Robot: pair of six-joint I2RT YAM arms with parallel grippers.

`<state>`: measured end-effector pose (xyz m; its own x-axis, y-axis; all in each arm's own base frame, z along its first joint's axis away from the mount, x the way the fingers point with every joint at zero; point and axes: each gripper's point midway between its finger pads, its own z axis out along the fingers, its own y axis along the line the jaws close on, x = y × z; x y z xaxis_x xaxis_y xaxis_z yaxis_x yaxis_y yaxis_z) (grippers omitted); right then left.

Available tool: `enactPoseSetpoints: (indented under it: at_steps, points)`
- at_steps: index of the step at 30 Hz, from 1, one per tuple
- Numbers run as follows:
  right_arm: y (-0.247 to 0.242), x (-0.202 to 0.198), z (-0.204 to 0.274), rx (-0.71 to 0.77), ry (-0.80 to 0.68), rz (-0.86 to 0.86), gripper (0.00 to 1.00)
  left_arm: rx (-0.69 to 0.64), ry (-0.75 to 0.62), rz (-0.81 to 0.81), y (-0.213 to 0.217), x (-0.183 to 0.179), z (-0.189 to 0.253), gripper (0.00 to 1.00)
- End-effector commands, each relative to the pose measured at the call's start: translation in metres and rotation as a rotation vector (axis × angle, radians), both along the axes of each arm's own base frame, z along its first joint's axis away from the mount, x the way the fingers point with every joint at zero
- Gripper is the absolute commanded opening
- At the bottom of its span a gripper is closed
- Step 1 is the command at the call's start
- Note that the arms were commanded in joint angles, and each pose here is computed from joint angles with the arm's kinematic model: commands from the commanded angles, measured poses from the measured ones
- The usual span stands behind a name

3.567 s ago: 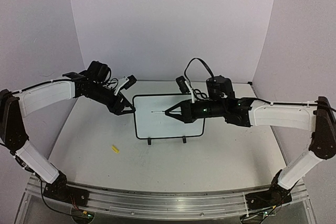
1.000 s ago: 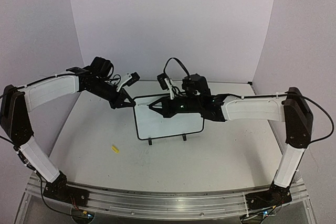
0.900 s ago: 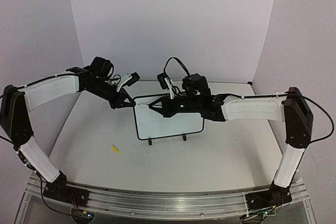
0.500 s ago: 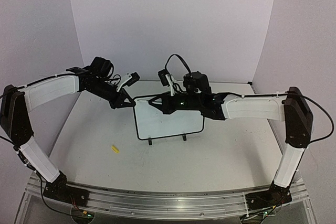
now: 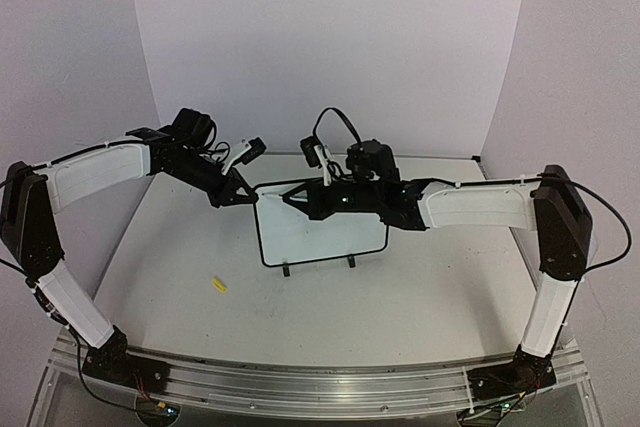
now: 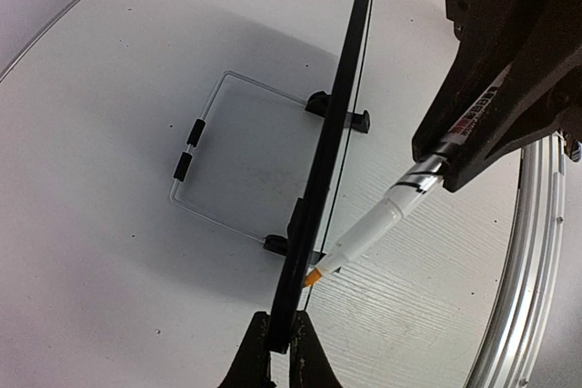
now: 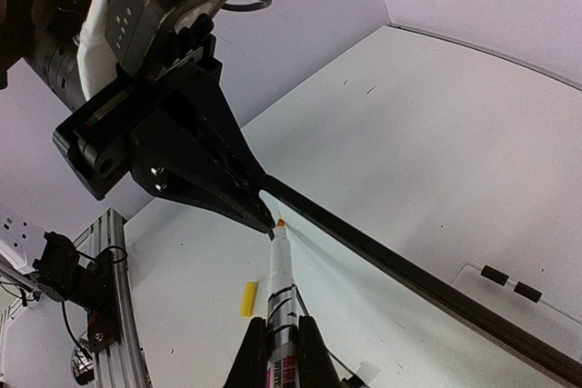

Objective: Write a sentence on the whiteboard

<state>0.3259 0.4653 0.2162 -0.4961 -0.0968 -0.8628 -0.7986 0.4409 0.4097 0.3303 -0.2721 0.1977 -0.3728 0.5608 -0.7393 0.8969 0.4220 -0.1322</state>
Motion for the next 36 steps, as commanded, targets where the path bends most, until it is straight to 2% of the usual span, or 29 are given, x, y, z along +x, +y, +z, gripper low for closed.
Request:
enactPoseSetpoints:
  at_steps: [1, 7, 18, 36]
  points:
    - [-0.003, 0.013, -0.006, 0.005, -0.001, -0.049, 0.00, 0.072, -0.054, 0.053, 0.016, 0.012, 0.002, 0.00]
    - [-0.005, 0.008, -0.027, -0.023, 0.036, -0.039, 0.00, 0.073, -0.054, 0.053, 0.016, 0.012, 0.001, 0.00]
    - [-0.004, 0.007, -0.036, -0.036, 0.051, -0.032, 0.00, 0.074, -0.061, 0.057, 0.017, 0.012, 0.003, 0.00]
    - [-0.028, 0.011, -0.011, -0.013, -0.014, -0.135, 0.00, 0.074, -0.067, 0.061, 0.018, 0.012, 0.005, 0.00]
